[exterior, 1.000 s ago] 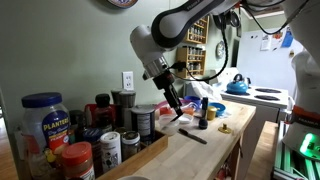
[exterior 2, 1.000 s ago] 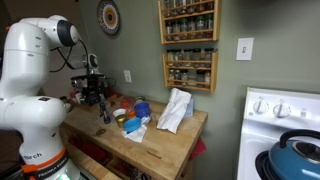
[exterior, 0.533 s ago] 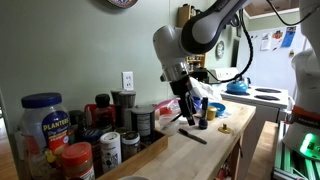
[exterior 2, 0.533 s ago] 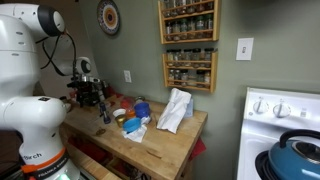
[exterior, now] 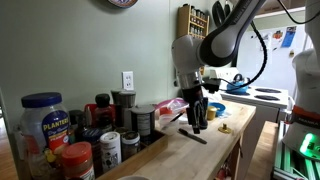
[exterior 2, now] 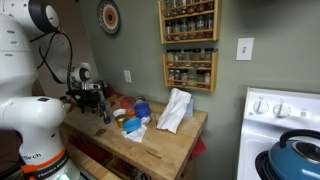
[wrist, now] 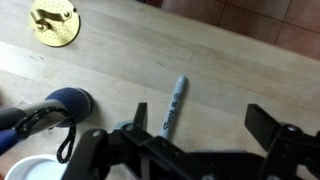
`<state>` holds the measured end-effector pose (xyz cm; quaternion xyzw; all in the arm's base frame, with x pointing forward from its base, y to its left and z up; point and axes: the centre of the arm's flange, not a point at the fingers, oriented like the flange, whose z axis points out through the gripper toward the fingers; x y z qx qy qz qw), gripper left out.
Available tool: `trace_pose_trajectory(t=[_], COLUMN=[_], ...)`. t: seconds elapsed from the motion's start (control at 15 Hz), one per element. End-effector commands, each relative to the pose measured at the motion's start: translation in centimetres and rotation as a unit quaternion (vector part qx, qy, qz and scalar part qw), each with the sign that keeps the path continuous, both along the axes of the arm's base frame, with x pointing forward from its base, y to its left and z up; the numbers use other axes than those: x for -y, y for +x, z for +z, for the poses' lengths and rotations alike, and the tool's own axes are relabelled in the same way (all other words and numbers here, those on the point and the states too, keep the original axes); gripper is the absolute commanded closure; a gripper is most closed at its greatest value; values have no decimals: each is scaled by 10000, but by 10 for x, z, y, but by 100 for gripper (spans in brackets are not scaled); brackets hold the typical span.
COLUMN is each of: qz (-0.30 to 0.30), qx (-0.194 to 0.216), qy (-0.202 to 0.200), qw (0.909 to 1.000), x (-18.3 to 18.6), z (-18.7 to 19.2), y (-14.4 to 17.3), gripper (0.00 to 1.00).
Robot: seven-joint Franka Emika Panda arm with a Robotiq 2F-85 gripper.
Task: Move the clear lunch box a little forward on the table, pick up the black pen and put it in the clear lunch box, pick up the black marker and put it in the clear lunch box
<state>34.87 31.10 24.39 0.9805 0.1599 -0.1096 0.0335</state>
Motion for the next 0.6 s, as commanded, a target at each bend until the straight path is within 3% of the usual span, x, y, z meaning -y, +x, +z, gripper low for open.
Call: trace_pose_trajectory(t=[0.0, 0.4, 0.47, 0.53], qz=[-274, -361, -356, -361], qx=[127, 165, 186, 209], qy=[50, 71, 104, 134], qw=[9995, 9992, 9991, 9990], x=[11, 12, 11, 10], z=[-17, -36, -39, -41], y=[-4, 2, 3, 4], gripper=[0, 0, 17, 26])
